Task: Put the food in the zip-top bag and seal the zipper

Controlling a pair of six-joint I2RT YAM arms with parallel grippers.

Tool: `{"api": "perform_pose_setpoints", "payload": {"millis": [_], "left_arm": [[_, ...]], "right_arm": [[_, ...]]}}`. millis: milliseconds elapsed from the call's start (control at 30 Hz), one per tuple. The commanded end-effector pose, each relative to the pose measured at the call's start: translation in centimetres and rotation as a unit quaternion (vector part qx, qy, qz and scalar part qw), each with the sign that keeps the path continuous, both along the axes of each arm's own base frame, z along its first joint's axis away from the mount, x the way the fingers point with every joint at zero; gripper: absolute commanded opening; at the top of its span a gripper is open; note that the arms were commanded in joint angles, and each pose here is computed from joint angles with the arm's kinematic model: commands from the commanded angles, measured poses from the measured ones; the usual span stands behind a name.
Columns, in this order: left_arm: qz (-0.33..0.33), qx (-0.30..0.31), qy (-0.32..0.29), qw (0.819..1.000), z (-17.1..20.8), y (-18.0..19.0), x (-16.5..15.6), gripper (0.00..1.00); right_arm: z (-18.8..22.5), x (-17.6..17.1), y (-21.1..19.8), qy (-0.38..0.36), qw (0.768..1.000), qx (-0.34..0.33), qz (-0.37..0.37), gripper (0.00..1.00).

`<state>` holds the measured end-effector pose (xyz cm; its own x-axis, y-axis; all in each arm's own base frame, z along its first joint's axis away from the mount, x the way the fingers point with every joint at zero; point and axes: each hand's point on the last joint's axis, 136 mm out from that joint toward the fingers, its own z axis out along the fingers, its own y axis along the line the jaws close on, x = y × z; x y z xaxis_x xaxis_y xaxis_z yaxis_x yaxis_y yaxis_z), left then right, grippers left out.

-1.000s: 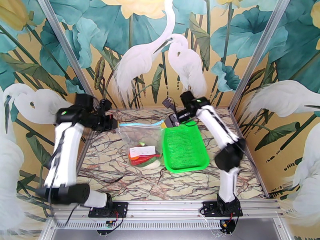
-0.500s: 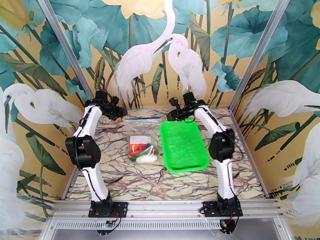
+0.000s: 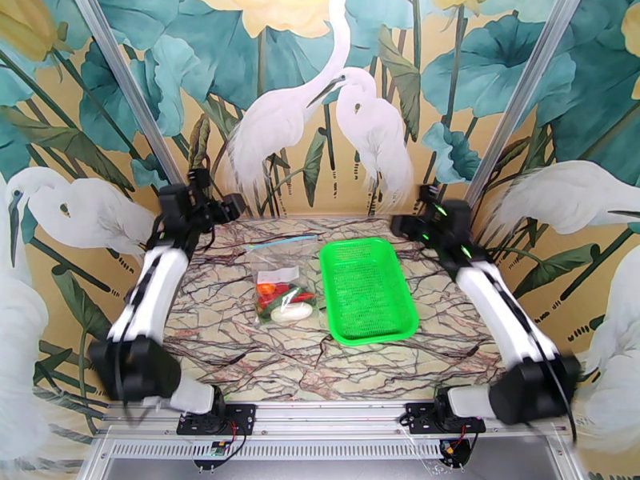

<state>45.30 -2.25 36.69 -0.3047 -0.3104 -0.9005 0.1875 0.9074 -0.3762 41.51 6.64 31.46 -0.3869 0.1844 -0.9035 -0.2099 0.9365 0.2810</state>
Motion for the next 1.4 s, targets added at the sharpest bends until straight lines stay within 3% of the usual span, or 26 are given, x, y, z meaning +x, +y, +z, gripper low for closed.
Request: {"api": "perform_pose_setpoints", "payload": {"millis": [0, 133, 400, 567, 867, 900, 1367], "left_arm": [[0.046, 0.033, -0.012, 0.998, -2.5, 1.9, -0.3, 0.90], [0.047, 0.042, 0.008, 0.998, -7.0, 1.8, -2.3, 1.00], [0.107, 0.084, 0.039, 0.990, -18.2, 4.0, -5.3, 1.00], [0.136, 0.142, 0.030, 0.980, -23.0, 5.1, -6.0, 1.00], [0.153, 0.149, -0.038, 0.976, -24.5, 4.4, -5.2, 1.00], [0.159, 0.142, -0.006, 0.977, -25.1, 4.7, -5.6, 1.00], [0.153, 0.149, -0.016, 0.977, -24.9, 4.4, -5.1, 1.00]], "right_arm": [[-0.7, -1.3, -3.9, -0.015, 0.997, -0.007, -0.075, 0.69], [-2.9, -3.3, -6.6, 0.006, 0.994, 0.010, -0.108, 0.68], [-6.5, -3.9, -8.0, 0.052, 0.990, 0.024, -0.128, 0.68], [-8.0, -3.8, -8.5, 0.069, 0.988, 0.008, -0.135, 0.70], [-10.3, -5.1, -9.7, 0.040, 0.986, -0.047, -0.155, 0.76], [-10.6, -5.3, -9.8, 0.034, 0.986, -0.050, -0.155, 0.77], [-13.6, -2.4, -9.4, -0.104, 0.986, -0.023, -0.129, 0.78]]}}
